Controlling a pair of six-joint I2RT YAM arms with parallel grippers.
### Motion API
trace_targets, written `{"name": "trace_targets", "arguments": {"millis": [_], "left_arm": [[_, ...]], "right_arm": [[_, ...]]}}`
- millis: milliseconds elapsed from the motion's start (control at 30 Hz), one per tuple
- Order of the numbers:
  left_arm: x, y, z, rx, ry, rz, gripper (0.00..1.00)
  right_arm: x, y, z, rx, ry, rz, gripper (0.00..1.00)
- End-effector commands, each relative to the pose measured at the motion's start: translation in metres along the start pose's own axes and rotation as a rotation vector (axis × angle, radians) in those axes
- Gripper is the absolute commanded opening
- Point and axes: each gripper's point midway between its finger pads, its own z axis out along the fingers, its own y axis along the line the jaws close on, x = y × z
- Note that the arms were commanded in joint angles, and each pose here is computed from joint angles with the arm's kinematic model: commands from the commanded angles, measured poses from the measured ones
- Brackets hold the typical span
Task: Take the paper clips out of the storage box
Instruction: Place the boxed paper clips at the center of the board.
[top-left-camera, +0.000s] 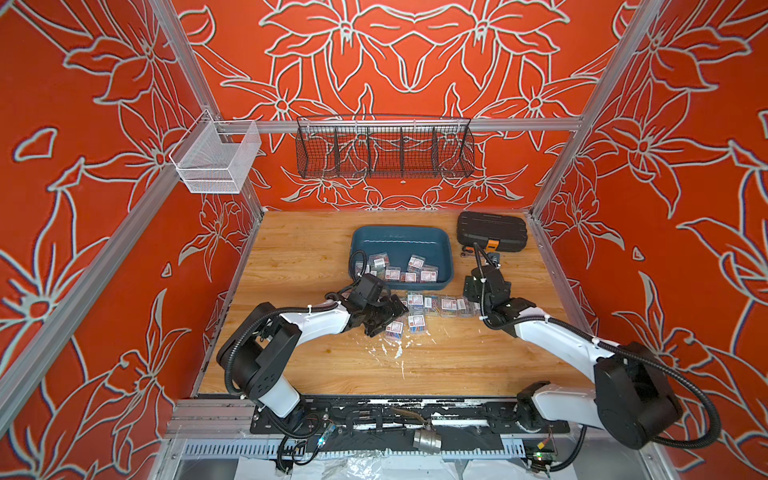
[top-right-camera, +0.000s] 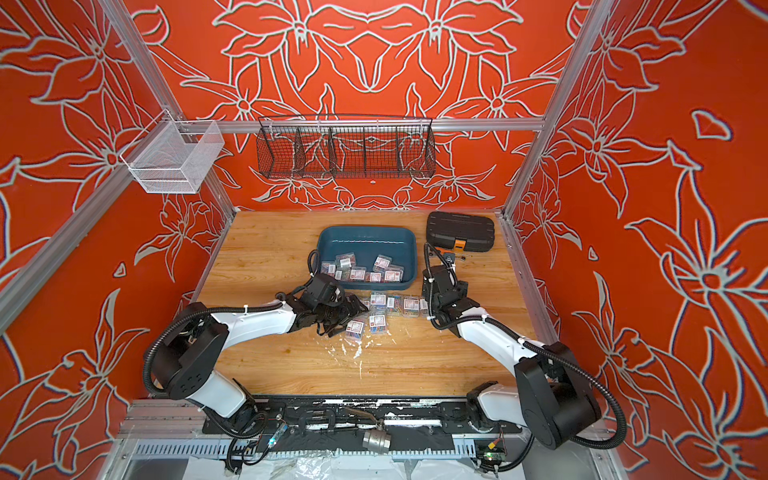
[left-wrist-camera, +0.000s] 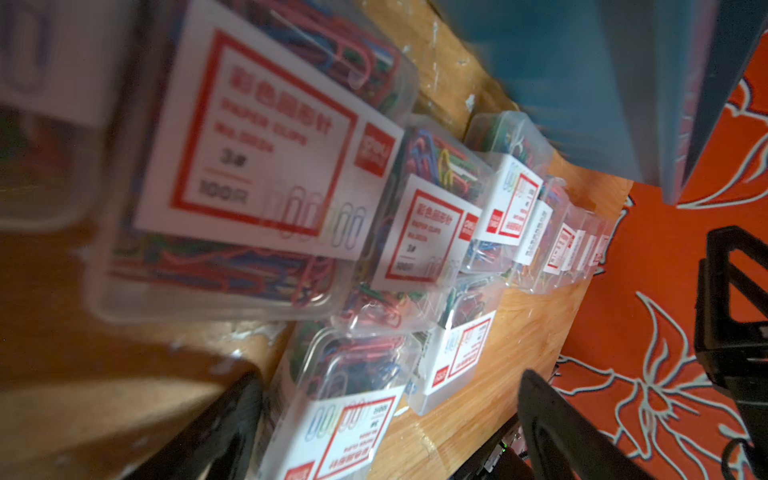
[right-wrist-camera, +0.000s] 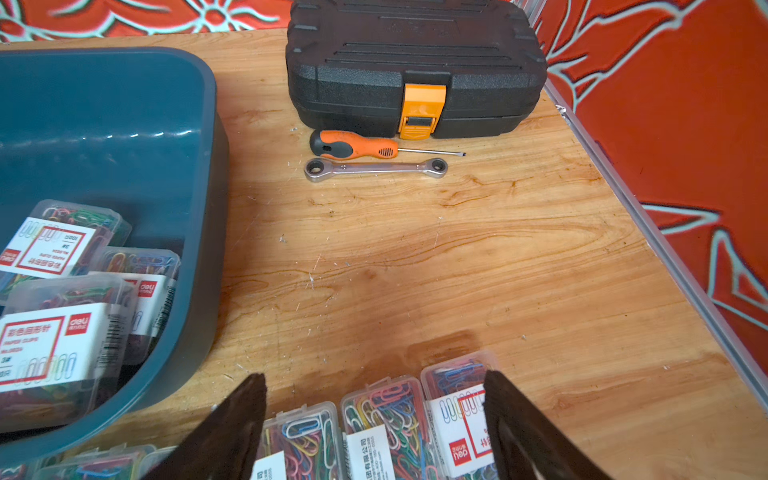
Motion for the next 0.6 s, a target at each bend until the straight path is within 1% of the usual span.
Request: {"name": "trace_targets", "arguments": {"millis": [0, 167, 267, 367, 433, 567], "left_arm": [[0.009, 0.010, 0.012, -0.036, 0.029, -0.032, 0.94], [0.013, 0.008, 0.011, -0.030, 0.030, -0.035, 0.94], [0.013, 0.009, 0.003, -0.051, -0.002, -0.029, 0.94], [0.011, 0.023, -0.007, -0.111, -0.049, -0.039, 0.95], [0.013, 0.032, -0.015, -0.129, -0.071, -0.044, 0.95], [0.025, 0.041, -0.023, -0.124, -0.082, -0.041, 0.96]], "right_arm": [[-0.009, 0.004, 0.001, -0.007, -0.001, 0.026, 0.83], [-0.011, 0.007, 0.003, -0.009, 0.001, 0.024, 0.82], [-0.012, 0.009, 0.004, -0.008, 0.007, 0.017, 0.82], [-0.011, 0.009, 0.005, -0.007, 0.013, 0.011, 0.82], [-0.010, 0.009, 0.005, -0.008, 0.014, 0.011, 0.82], [-0.010, 0.009, 0.004, -0.011, 0.012, 0.014, 0.82]]}}
